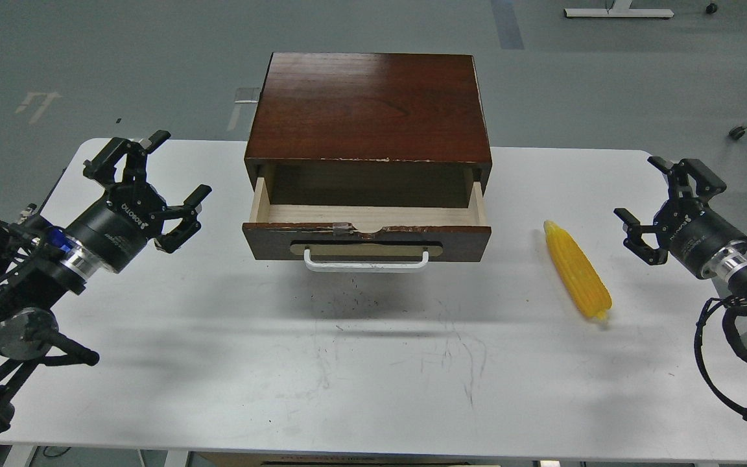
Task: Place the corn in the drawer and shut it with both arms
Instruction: 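Move the right gripper toward the yellow corn cob on the table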
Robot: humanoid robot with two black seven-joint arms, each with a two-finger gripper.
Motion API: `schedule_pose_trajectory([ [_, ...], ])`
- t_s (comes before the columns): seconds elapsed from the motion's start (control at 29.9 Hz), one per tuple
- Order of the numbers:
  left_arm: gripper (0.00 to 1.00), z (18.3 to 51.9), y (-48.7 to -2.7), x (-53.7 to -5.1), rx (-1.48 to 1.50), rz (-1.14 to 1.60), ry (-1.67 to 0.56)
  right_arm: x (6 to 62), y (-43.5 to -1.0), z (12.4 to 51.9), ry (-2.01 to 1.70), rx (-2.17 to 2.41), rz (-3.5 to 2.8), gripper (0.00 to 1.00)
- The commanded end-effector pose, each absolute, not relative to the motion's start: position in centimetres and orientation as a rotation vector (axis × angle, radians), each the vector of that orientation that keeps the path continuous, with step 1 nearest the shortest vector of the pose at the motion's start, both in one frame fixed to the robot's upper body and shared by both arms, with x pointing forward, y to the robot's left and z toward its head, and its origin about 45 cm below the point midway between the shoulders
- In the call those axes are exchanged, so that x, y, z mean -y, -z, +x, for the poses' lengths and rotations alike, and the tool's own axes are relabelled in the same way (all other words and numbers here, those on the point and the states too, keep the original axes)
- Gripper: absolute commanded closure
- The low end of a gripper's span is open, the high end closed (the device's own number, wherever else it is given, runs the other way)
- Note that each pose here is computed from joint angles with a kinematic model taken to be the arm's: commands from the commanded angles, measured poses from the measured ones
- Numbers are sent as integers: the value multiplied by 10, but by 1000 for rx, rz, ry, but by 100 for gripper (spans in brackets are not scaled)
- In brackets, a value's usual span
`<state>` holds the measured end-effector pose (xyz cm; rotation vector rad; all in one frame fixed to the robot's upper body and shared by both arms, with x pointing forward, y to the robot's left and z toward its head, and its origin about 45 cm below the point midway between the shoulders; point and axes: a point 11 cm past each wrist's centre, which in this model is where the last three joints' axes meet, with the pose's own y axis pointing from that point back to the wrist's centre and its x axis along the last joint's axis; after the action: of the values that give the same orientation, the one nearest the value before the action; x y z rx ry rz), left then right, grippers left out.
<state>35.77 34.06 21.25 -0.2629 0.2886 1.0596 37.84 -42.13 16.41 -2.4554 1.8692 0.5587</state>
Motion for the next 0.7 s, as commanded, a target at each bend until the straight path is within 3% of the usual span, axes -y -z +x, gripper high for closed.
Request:
schedule_pose_trajectory([
  [0.0, 0, 358, -212, -340, -287, -261, -1058, 417, -161, 378, -566, -1858, -2467, 0],
  [0.4, 0, 362, -216, -353, -264, -252, -1086, 412, -185, 393, -440, -1814, -2585, 0],
  [0.57, 0, 367, -226, -356, -240, -281, -1094, 420, -231, 406, -80, -1760, -2905, 0],
  [0.67, 0, 368, -230, -353, -233, -290, -1085, 422, -261, 410, 374, -1628, -3281, 0],
])
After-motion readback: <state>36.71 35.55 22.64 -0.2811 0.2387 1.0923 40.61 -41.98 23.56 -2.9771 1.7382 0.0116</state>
